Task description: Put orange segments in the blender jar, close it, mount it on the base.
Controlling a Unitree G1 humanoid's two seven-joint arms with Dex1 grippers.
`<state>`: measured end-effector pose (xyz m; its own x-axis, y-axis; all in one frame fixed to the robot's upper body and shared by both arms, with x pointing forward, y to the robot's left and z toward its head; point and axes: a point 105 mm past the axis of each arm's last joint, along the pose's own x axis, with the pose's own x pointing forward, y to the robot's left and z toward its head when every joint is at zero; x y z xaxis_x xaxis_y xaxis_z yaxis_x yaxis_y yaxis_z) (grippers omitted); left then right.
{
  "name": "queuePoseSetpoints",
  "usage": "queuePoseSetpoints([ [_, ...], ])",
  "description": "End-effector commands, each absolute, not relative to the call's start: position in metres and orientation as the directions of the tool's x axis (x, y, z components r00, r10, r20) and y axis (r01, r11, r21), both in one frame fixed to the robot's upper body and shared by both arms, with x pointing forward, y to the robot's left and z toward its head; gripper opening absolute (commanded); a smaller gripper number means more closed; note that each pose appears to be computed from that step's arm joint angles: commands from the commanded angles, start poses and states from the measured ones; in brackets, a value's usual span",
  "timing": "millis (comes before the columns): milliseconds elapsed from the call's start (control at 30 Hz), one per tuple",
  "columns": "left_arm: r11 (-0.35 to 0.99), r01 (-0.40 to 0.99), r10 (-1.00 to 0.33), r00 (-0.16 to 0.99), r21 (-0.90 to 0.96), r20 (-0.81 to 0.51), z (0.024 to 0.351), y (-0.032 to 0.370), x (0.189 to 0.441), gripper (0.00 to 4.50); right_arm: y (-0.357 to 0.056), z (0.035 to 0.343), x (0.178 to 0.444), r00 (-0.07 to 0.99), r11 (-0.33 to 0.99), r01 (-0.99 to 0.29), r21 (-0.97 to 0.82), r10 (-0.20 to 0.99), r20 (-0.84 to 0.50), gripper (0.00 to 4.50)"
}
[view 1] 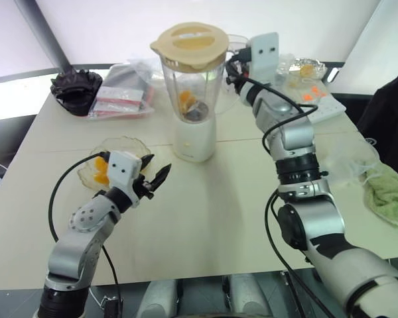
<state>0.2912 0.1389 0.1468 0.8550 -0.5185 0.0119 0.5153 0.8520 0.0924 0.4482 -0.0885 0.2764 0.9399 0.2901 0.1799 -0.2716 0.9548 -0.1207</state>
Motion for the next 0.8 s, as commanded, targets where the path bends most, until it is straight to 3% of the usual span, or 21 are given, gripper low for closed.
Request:
queuePoseSetpoints([
  [33,0.85,0.513,-0.52,0.854,0.116,0.03,0.153,0.138,0.289,2.79,-0.096,0.249,0.454,0.957,0.949,-0.261,-0.178,0.278,0.082,0.97],
  [433,0.85,0.514,-0.52,0.853,0.112,0.035,0.153,0.134,0.29,2.79,-0.097,0.244,0.461,0.956,0.946,-0.28,-0.162,0.291,0.042,0.97],
  [467,0.85,0.514,-0.521,0.853,0.112,0.035,0.153,0.133,0.29,2.83,-0.097,0.244,0.461,0.956,0.946,-0.282,-0.161,0.292,0.041,1.98],
  [500,0.849,0.516,-0.522,0.852,0.111,0.035,0.153,0.133,0.29,2.83,-0.097,0.245,0.463,0.954,0.945,-0.287,-0.16,0.296,0.037,2.23],
  [633,0.848,0.519,-0.525,0.851,0.11,0.032,0.152,0.132,0.29,2.83,-0.099,0.25,0.466,0.955,0.943,-0.284,-0.171,0.295,0.042,4.3],
  [800,0.848,0.518,-0.524,0.851,0.109,0.03,0.151,0.133,0.289,2.83,-0.107,0.248,0.466,0.958,0.946,-0.269,-0.183,0.282,0.045,4.41],
])
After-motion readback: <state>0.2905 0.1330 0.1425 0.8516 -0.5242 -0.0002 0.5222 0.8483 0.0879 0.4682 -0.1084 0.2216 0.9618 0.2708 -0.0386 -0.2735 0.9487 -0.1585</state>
